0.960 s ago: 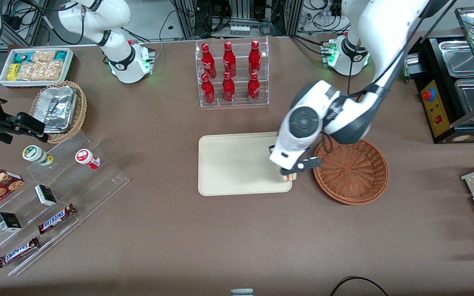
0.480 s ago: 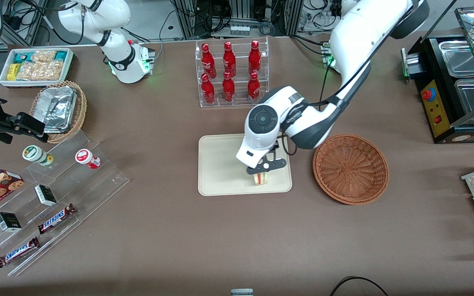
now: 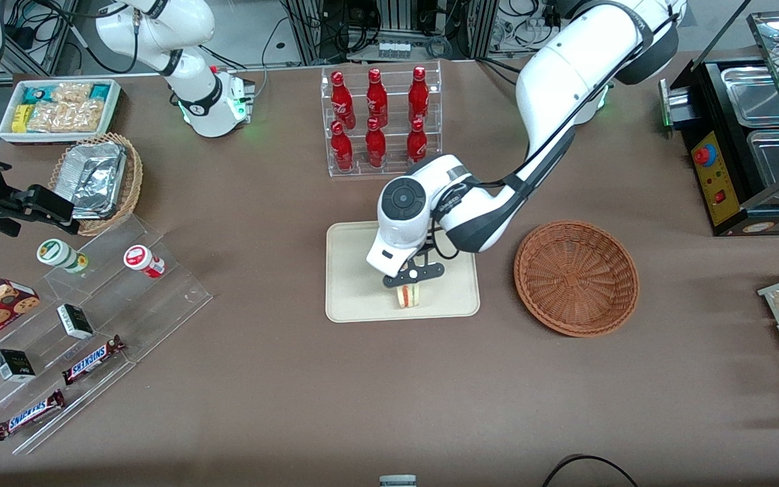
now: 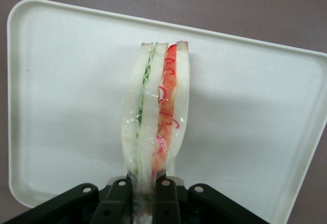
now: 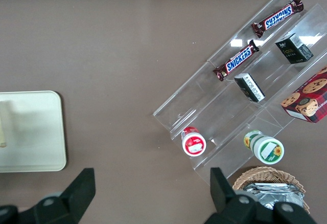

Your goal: Place sandwich from basket to tray

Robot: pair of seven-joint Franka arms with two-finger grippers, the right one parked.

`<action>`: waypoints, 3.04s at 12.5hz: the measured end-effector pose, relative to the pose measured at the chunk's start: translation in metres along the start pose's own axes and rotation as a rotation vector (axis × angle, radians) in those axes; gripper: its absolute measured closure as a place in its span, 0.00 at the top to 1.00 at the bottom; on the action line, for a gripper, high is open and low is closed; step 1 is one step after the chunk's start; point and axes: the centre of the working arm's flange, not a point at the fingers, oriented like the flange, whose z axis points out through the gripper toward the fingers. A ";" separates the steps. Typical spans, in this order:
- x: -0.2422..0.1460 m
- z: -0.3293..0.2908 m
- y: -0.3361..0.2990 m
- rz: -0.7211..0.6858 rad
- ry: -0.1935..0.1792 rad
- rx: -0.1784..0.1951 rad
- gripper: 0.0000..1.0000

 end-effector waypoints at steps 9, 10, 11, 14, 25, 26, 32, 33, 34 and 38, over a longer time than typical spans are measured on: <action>-0.006 0.014 0.005 -0.015 -0.024 -0.006 0.14; -0.007 0.014 0.006 -0.017 -0.032 -0.010 0.14; -0.009 0.014 0.008 -0.016 -0.035 -0.011 0.14; -0.017 0.014 0.012 -0.005 -0.037 -0.010 0.14; -0.008 -0.029 0.011 -0.024 0.007 -0.033 1.00; -0.009 -0.048 0.009 -0.024 0.023 -0.030 1.00; 0.010 -0.143 -0.041 -0.043 0.092 0.055 1.00; 0.024 -0.149 -0.057 -0.061 0.088 0.074 1.00; 0.037 -0.153 -0.075 -0.066 0.074 0.097 1.00; 0.082 -0.175 -0.160 0.033 -0.043 0.131 1.00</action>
